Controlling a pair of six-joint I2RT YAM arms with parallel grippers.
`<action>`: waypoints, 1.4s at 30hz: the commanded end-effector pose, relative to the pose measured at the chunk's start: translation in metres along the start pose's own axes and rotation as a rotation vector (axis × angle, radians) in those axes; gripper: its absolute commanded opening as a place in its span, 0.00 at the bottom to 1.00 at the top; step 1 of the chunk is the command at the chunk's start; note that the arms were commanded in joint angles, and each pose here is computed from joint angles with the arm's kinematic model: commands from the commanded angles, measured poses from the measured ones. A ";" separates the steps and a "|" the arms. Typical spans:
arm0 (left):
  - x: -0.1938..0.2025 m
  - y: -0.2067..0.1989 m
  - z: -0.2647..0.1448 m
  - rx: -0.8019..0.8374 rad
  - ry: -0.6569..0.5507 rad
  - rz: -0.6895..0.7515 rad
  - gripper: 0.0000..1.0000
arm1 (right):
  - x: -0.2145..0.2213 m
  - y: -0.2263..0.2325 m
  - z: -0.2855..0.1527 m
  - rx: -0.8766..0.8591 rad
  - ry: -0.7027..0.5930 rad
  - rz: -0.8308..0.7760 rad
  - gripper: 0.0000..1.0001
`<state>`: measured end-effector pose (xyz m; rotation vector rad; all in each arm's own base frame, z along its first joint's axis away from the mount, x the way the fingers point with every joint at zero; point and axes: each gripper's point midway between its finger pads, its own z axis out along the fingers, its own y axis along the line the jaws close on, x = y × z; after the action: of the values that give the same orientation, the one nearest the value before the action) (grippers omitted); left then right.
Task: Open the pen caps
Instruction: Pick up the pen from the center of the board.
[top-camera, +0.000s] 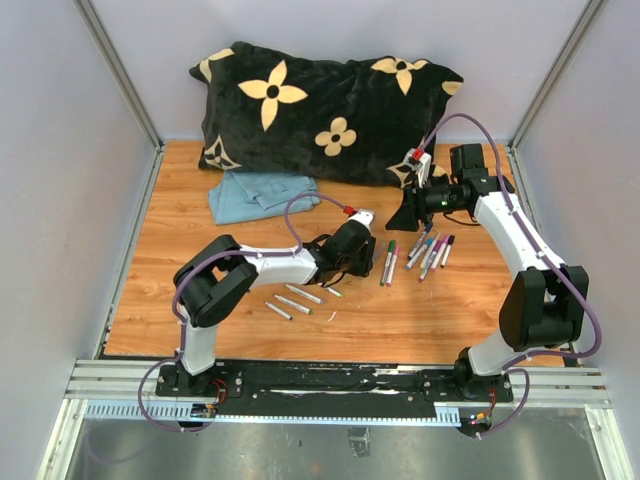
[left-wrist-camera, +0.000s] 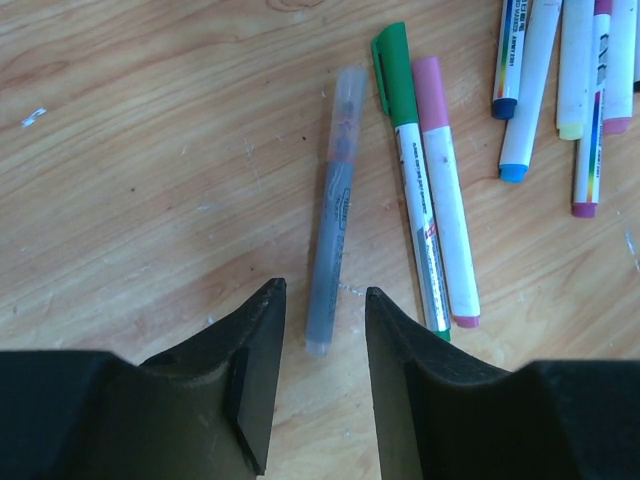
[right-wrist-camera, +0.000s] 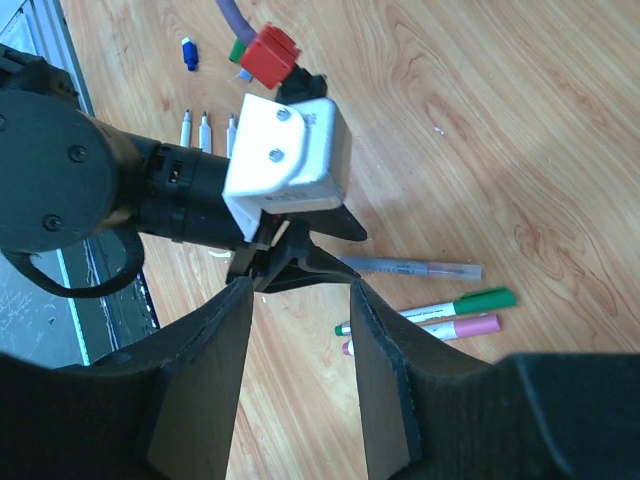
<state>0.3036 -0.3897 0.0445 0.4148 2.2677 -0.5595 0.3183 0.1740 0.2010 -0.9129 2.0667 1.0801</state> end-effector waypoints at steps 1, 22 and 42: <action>0.001 -0.005 0.010 -0.008 0.025 0.037 0.41 | -0.002 0.000 -0.008 0.017 -0.021 0.001 0.45; 0.011 0.043 -0.004 -0.233 0.048 0.111 0.10 | -0.003 0.002 -0.007 0.003 -0.029 0.006 0.45; 0.026 0.067 -0.026 -0.311 0.082 0.130 0.37 | -0.003 0.004 -0.007 -0.005 -0.035 0.010 0.45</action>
<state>0.3019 -0.3185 0.0232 0.4154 2.3403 -0.1469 0.3173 0.1748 0.1999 -0.9036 2.0650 1.0923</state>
